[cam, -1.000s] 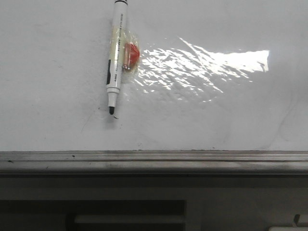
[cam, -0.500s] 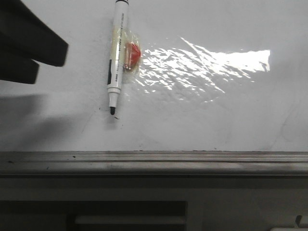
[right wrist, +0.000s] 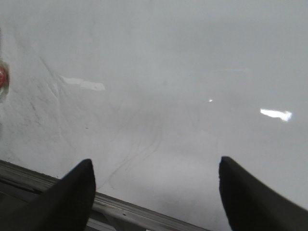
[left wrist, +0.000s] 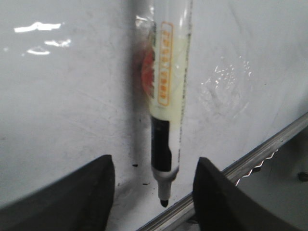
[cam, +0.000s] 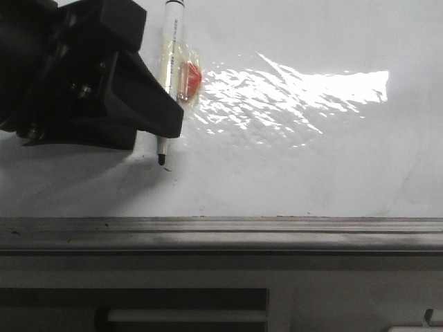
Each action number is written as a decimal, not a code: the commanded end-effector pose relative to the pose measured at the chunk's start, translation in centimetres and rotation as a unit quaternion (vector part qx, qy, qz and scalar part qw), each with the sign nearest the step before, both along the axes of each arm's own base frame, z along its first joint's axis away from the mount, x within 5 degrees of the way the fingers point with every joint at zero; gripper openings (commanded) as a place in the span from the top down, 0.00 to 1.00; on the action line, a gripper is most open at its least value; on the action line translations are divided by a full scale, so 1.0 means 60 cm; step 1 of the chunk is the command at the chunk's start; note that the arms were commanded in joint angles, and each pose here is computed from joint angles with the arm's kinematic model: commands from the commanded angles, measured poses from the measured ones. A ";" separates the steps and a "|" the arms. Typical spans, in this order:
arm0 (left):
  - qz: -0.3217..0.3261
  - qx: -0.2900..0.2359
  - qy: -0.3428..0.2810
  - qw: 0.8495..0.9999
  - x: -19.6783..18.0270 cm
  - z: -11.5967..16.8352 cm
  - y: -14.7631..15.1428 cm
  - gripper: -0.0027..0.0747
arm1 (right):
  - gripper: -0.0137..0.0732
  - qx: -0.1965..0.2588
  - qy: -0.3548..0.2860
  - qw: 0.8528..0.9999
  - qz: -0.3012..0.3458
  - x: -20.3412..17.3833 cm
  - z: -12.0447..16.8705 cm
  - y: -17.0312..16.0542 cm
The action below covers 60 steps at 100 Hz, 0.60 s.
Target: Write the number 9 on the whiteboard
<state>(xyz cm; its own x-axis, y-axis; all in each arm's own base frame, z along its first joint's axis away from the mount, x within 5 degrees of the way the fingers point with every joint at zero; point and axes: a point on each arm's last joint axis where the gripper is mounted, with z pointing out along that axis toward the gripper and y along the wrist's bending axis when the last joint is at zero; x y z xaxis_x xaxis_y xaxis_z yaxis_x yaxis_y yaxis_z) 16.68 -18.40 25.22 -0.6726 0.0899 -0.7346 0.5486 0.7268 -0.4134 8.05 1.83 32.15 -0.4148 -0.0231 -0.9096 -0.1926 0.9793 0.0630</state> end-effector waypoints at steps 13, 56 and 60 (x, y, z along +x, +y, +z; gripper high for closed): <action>0.040 -0.022 -0.015 0.999 0.017 0.014 -0.004 0.94 | 0.30 0.021 -0.074 0.997 -0.004 0.008 0.035 0.001; -0.336 0.155 -0.236 0.898 -0.067 0.074 0.015 0.99 | 0.30 -0.047 -0.085 0.931 0.352 -0.007 0.054 0.093; -0.356 0.166 -0.250 0.885 -0.071 0.074 0.017 0.99 | 0.30 -0.056 -0.094 0.919 0.378 -0.003 0.053 0.101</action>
